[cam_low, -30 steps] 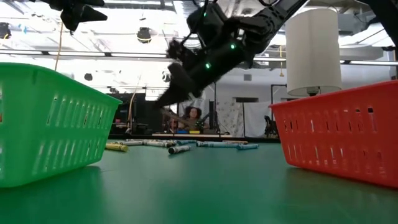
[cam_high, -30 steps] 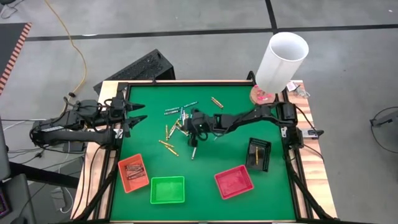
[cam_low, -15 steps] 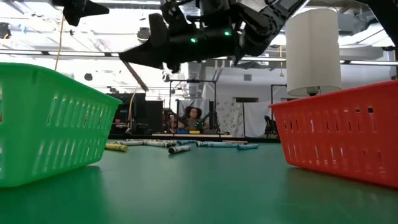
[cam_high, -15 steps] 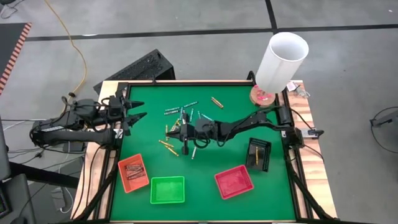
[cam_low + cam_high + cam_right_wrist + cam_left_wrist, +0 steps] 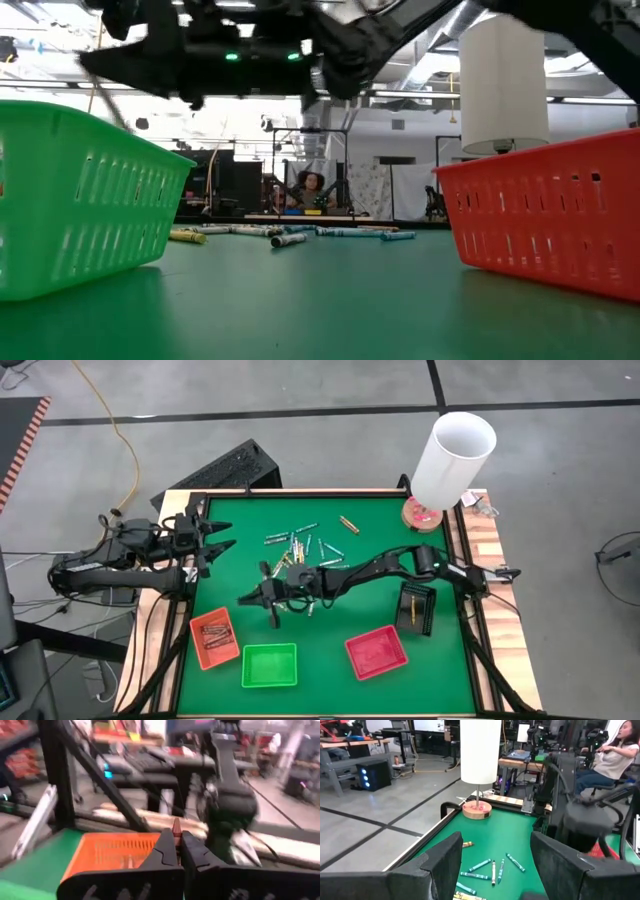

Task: Sort crayons
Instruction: Put the brown crayon into the orange bin

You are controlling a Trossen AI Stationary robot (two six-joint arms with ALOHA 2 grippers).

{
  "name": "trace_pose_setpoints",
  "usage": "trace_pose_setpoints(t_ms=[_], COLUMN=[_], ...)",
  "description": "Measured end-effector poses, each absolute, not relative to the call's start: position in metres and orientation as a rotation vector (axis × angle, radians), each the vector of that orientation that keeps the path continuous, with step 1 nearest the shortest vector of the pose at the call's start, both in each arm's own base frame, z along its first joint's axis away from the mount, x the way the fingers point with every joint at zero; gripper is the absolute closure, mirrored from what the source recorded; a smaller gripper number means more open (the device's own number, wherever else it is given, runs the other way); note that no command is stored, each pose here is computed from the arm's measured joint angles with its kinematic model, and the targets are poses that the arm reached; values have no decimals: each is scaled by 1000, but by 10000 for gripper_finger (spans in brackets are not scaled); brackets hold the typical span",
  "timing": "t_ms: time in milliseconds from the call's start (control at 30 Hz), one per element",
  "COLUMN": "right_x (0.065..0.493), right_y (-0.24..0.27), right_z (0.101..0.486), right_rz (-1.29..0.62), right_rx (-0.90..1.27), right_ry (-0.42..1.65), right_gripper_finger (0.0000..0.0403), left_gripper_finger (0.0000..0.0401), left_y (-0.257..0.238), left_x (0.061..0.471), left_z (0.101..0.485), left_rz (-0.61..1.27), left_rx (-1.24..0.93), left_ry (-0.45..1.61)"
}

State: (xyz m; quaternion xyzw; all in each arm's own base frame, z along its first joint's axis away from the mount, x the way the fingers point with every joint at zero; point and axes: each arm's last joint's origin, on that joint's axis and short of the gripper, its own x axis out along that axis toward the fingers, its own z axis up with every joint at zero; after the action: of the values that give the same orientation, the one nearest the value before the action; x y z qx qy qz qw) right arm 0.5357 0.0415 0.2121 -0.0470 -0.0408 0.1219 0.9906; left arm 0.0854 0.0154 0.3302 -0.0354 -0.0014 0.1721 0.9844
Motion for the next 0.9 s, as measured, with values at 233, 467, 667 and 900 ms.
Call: trace_pose_setpoints(t_ms=[233,467,667,900], right_x=[577,601,600,595], right_y=[55,67,68,68], right_z=[200,195,193,208], right_rz=[370,468,486,599], right_rx=[-79,-83,-89,-144], right_ry=[-64,-83,-136,-301], right_gripper_finger=[403,403,403,403], left_gripper_finger=[178,178,178,178], left_y=[15,15,15,15], left_x=[85,85,85,85], left_z=[332,332,333,335], left_rz=[343,343,342,341], left_rx=[-74,-76,-76,-77], left_ry=[-20,-22,-27,-50])
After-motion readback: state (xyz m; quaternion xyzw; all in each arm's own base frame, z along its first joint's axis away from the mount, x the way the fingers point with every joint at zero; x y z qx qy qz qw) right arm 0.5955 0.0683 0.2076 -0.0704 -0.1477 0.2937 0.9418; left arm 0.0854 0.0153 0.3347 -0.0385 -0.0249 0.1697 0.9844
